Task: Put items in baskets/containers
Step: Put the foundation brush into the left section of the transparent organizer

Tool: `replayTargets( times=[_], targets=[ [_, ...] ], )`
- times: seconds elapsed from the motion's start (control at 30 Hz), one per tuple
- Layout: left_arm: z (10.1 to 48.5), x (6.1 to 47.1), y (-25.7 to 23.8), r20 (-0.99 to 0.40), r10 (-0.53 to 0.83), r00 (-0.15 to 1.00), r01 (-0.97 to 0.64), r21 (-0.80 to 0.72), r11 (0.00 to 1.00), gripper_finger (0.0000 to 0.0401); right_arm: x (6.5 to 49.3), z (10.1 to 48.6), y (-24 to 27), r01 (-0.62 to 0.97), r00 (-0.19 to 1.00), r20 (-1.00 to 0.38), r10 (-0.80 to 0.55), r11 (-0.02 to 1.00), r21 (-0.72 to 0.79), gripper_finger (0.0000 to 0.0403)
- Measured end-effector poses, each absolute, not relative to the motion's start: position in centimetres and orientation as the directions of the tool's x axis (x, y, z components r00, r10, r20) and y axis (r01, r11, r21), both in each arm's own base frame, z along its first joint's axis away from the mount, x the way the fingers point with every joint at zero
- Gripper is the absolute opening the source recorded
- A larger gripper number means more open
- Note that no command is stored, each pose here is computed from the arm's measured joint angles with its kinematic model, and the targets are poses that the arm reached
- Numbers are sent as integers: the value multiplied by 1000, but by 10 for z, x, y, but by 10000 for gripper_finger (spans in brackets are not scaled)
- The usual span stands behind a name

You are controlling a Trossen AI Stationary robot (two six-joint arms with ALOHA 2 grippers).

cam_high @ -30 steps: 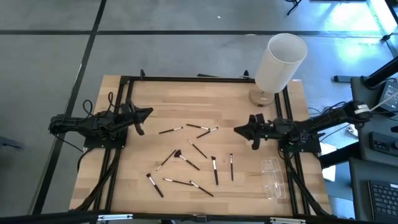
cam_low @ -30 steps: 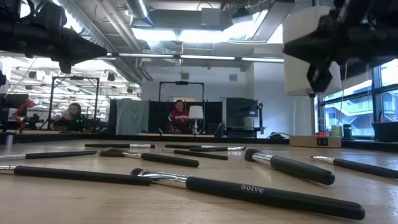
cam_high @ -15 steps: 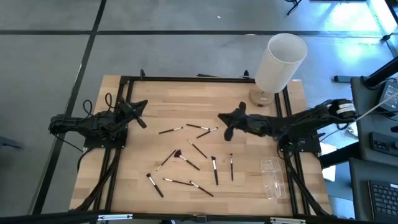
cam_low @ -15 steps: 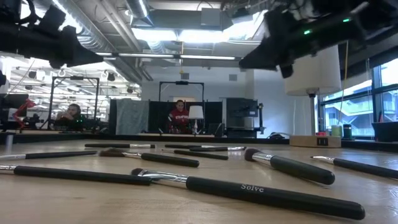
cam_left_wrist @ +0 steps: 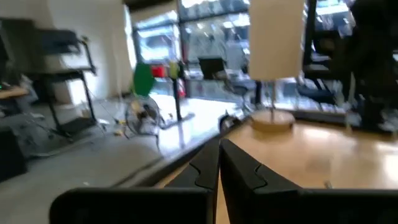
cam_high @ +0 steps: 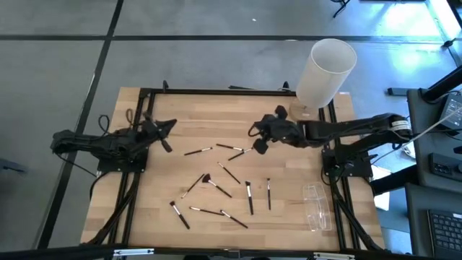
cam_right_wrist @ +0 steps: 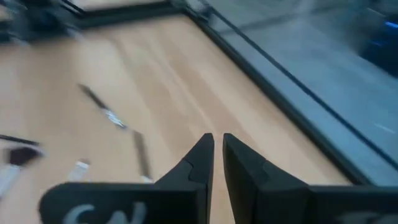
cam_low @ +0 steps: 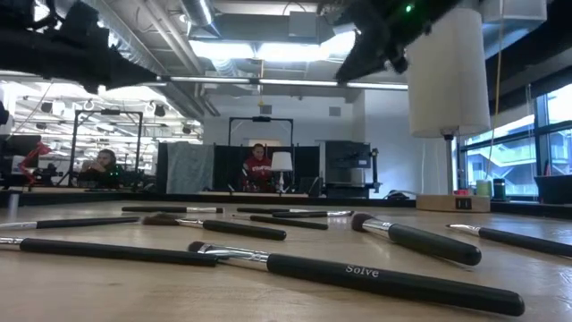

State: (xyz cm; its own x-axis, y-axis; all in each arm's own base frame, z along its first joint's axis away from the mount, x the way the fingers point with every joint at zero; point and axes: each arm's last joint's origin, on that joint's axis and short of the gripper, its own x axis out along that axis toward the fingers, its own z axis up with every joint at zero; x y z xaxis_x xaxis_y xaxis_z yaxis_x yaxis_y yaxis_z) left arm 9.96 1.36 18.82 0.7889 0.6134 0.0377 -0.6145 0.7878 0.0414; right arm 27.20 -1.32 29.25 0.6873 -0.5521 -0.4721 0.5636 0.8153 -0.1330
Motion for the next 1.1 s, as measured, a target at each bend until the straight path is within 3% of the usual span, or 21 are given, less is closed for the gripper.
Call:
replayTargets(
  times=[0.23, 0.43, 0.7, 0.93, 1.1],
  targets=[
    [189, 132, 21, -124, 557, 821, -551, 83, 830, 8, 242, 304, 7, 692, 491, -557, -670, 689, -218, 37],
    [188, 179, 29, -335, 486, 807, -470, 134, 872, 19, 238, 285, 23, 692, 497, -598, -629, 703, -165, 37],
    [189, 260, 39, -506, 332, 796, -282, 175, 943, 57, 235, 254, 29, 696, 485, -592, -644, 694, -185, 37],
    [176, 312, 44, -715, 257, 650, -117, 239, 964, 75, 223, 229, 26, 716, 419, -625, -659, 663, -218, 37],
    [163, 340, 50, -788, 160, 594, 23, 216, 976, 80, 223, 228, 21, 731, 403, -625, -669, 646, -219, 37]
  ],
)
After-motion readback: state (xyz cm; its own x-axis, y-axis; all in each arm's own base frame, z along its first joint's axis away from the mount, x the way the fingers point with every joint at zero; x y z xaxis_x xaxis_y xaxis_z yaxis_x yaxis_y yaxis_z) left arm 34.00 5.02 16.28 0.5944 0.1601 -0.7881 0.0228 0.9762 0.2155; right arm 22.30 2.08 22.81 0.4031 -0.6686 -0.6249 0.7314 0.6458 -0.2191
